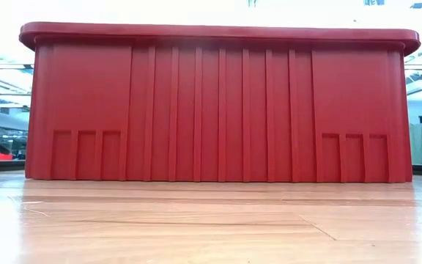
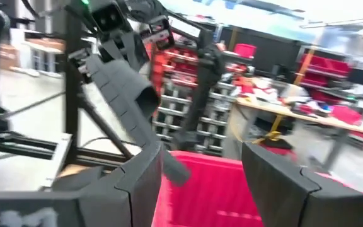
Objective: Pick and place slides into bin
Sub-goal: Put the black slide into the red container
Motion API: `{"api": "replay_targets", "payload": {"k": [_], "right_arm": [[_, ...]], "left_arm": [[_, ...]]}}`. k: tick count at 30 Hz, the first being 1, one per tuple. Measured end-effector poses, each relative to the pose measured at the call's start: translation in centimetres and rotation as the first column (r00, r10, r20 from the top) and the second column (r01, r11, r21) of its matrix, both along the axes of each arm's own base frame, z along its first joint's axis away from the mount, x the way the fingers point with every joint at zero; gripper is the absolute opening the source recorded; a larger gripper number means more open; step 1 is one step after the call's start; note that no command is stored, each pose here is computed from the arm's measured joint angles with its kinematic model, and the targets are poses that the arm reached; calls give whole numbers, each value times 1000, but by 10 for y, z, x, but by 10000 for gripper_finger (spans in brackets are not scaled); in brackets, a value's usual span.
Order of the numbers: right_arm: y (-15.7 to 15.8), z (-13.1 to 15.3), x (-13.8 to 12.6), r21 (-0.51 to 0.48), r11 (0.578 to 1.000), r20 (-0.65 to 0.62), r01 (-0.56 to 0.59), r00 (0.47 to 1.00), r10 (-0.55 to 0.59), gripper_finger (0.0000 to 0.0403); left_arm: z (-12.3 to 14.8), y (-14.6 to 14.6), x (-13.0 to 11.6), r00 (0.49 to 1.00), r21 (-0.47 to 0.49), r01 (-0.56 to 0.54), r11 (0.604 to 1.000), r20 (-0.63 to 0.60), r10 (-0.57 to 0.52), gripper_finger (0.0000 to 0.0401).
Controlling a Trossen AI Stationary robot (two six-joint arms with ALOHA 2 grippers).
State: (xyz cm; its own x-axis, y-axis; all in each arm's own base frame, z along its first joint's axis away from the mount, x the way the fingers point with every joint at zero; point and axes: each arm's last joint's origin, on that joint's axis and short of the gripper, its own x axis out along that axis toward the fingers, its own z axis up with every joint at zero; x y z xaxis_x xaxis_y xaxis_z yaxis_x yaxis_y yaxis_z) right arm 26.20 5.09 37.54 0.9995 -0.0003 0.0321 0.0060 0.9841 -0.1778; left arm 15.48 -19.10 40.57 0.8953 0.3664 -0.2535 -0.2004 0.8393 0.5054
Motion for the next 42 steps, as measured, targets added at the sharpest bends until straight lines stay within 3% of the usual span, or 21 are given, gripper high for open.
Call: {"api": "replay_targets", "payload": {"k": [8,16,19,23,29,36,42], "right_arm": [[-32,-1,0,-35,993,-32,114,993,-115,208],[-68,-4,0,-69,968,-59,243,967,-247,208],[-78,-5,-1,-81,957,-70,279,956,-284,208],[-90,-8,-2,-80,962,-107,260,958,-267,208],[-98,-9,-4,-64,979,-111,193,974,-199,208],[-109,-12,-5,-68,970,-138,231,961,-239,208],[-120,-18,-2,-76,961,-164,265,948,-274,208]], "left_arm": [[25,72,13,984,57,-172,983,-35,174,0],[10,119,38,939,140,-293,946,-145,312,0],[6,129,47,957,139,-223,965,-156,244,0],[0,145,58,994,129,-72,989,-78,82,0],[-33,184,60,977,166,-197,966,-47,208,0],[-73,221,73,986,93,-155,984,-41,159,0],[-105,244,91,969,87,-200,976,-130,210,0]]}}
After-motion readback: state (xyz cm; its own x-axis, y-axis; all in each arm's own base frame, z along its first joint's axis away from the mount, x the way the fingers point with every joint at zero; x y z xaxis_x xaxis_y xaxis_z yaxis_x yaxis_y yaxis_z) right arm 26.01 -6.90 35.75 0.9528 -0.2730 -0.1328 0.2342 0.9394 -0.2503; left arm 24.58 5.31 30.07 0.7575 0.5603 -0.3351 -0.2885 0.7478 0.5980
